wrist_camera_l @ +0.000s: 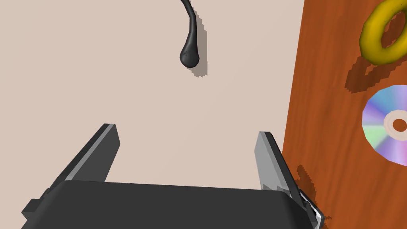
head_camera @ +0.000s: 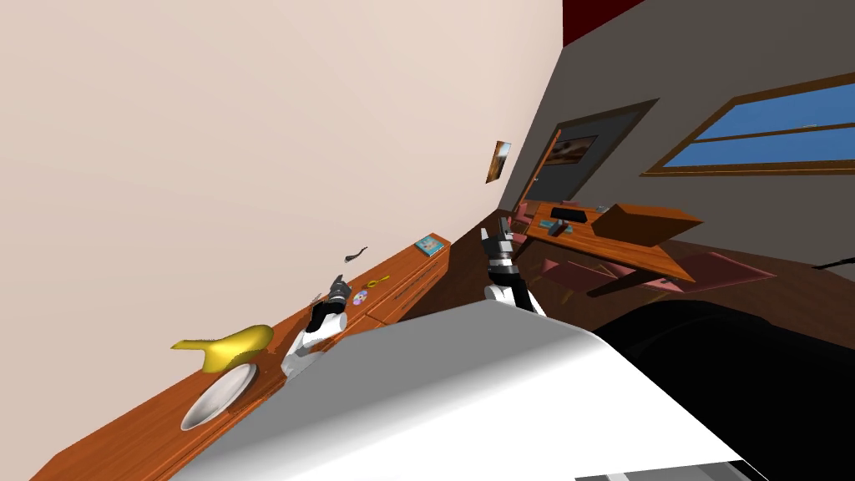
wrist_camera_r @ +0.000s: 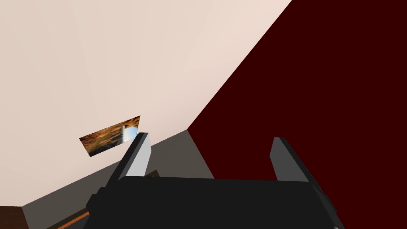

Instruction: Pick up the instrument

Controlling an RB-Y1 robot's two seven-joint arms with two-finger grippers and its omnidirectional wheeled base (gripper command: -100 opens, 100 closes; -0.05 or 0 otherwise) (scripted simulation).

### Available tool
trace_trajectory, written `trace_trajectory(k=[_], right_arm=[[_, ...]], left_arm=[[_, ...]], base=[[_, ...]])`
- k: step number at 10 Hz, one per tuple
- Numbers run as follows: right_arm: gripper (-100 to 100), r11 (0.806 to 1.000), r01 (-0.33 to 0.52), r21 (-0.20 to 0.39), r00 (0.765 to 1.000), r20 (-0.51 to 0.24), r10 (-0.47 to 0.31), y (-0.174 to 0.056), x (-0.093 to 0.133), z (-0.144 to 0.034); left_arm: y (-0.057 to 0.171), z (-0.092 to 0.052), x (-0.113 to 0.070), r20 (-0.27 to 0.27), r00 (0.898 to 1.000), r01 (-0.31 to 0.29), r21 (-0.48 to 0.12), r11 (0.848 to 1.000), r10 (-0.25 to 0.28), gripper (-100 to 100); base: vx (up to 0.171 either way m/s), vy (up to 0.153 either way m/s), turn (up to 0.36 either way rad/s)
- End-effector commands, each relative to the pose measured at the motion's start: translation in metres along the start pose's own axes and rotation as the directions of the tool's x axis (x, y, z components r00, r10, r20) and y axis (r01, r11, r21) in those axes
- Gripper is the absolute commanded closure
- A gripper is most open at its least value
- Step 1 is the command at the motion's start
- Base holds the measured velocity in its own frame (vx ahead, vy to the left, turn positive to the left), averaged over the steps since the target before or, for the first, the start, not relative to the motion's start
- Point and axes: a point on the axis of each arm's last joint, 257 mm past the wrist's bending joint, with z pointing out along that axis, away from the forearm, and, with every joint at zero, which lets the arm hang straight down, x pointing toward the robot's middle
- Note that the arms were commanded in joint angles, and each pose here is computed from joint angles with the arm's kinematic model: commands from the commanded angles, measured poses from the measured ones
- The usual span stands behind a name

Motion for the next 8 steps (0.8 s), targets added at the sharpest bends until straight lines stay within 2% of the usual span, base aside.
trace_trajectory(k=[1, 3, 4, 5, 6, 7, 8], right_arm=[[0, 1.0, 0.0, 0.0, 1.0, 0.0, 0.0, 0.0, 0.0, 0.0], [0, 1.0, 0.0, 0.0, 1.0, 0.0, 0.0, 0.0, 0.0, 0.0], [0, 1.0, 0.0, 0.0, 1.0, 0.0, 0.0, 0.0, 0.0, 0.0], [0, 1.0, 0.0, 0.0, 1.0, 0.0, 0.0, 0.0, 0.0, 0.0], [0, 1.0, 0.0, 0.0, 1.0, 0.0, 0.0, 0.0, 0.0, 0.0], [0, 1.0, 0.0, 0.0, 1.0, 0.0, 0.0, 0.0, 0.0, 0.0], [0, 1.0, 0.0, 0.0, 1.0, 0.0, 0.0, 0.0, 0.0, 0.0]], left_arm=[[0.013, 0.008, -0.012, 0.028, 0.999, 0.017, -0.052, 0.999, -0.016, -100], [0.03, 0.007, -0.019, 0.043, 0.999, 0.019, -0.085, 0.996, -0.016, -100], [0.041, 0.011, -0.03, 0.068, 0.997, 0.039, -0.129, 0.991, -0.03, -100], [0.051, 0.01, -0.034, 0.077, 0.997, 0.041, -0.148, 0.988, -0.03, -100], [0.063, 0.013, -0.045, 0.104, 0.994, 0.064, -0.193, 0.979, -0.045, -100], [0.071, 0.011, -0.049, 0.112, 0.993, 0.066, -0.209, 0.976, -0.044, -100], [0.086, 0.012, -0.06, 0.142, 0.988, 0.093, -0.255, 0.962, -0.058, -100]], base=[[0.008, -0.014, -0.119], [0.007, -0.005, -0.024], [0.009, -0.009, -0.106], [0.011, -0.004, -0.086], [0.02, -0.006, -0.158], [0.022, -0.001, -0.058], [0.031, -0.002, -0.13]])
